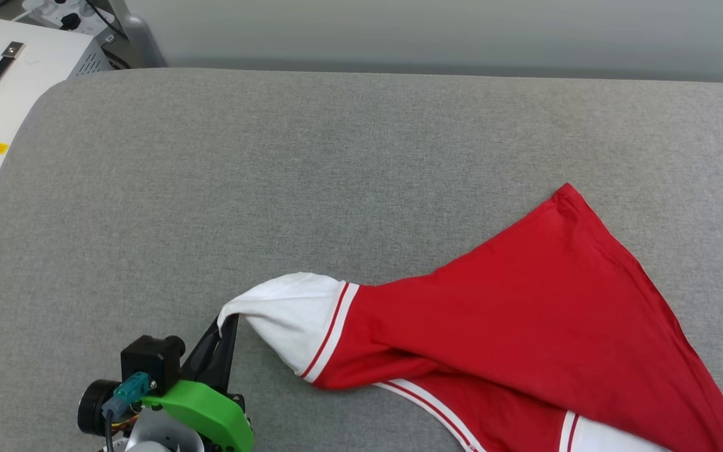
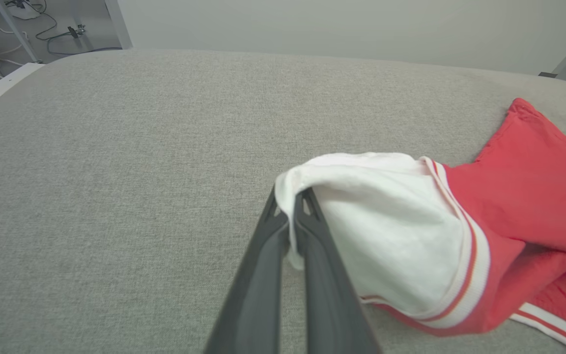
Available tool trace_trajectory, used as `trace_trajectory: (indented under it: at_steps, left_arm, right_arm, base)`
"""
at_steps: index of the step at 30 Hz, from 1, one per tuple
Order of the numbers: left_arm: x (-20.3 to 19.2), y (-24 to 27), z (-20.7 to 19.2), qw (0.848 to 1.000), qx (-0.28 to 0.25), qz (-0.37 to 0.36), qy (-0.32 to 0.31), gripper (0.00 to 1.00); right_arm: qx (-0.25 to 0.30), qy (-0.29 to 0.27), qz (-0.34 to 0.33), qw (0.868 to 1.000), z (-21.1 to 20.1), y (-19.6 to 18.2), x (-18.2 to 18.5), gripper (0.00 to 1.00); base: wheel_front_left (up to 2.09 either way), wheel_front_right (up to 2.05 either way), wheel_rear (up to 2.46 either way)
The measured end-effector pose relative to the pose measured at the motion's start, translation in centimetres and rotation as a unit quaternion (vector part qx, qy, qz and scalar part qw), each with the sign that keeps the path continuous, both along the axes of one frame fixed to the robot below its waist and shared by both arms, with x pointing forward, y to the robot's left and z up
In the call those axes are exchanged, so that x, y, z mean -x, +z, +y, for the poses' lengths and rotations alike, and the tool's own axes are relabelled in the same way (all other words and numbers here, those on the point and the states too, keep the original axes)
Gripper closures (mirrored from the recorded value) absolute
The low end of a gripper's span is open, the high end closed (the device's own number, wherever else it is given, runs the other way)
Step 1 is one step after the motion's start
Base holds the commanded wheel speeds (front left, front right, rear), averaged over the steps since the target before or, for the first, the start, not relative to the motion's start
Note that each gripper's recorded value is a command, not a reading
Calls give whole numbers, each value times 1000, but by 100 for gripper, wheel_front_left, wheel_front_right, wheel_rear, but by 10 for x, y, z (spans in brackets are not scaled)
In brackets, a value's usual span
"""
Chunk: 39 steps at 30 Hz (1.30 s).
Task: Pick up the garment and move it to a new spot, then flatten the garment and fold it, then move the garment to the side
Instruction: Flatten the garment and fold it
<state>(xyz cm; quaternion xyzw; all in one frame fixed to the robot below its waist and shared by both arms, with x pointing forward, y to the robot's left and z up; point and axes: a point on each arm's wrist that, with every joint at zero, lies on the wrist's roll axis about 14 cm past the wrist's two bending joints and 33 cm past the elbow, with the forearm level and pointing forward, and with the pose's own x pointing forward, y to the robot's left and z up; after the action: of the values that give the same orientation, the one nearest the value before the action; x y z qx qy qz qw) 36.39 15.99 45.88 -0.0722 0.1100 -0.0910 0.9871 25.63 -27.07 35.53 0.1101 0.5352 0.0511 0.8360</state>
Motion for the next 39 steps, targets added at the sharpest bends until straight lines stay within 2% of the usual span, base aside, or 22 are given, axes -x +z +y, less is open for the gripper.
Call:
trace_trajectory:
  at_steps: [3,5,10,15,19,25,32,39]
  left_arm:
    - [2,0,0,1000,-1,1,0,100]
    - [3,1,0,1000,-1,2,-1,100]
    - [5,4,-1,1000,0,-1,0,100]
    - [5,8,-2,1000,2,-5,2,100]
    - [2,9,-3,1000,2,-7,1,100]
    - [-8,11,-5,1000,6,-13,2,100]
    - [-23,12,-11,1000,8,-21,-7,100]
    - [-31,-3,-7,1000,6,-7,1,100]
  right_arm:
    - [9,-1,-5,1000,-2,-1,-2,100]
    - [8,-10,-24,1000,-3,3,-8,0]
    - [37,2,-128,991,-10,41,-57,0]
    - [66,40,-260,962,-6,109,-122,0]
    - [67,86,-308,945,17,142,-162,0]
    - [78,175,-288,938,59,150,-207,0]
    - [106,237,-180,949,85,110,-244,0]
    - [108,277,-101,949,114,59,-265,0]
  base:
    - [0,0,0]
    - [0,0,0]
    - [0,0,0]
    - [0,0,0]
    - [0,0,0]
    - [0,0,0]
    - [0,0,0]
    - [0,0,0]
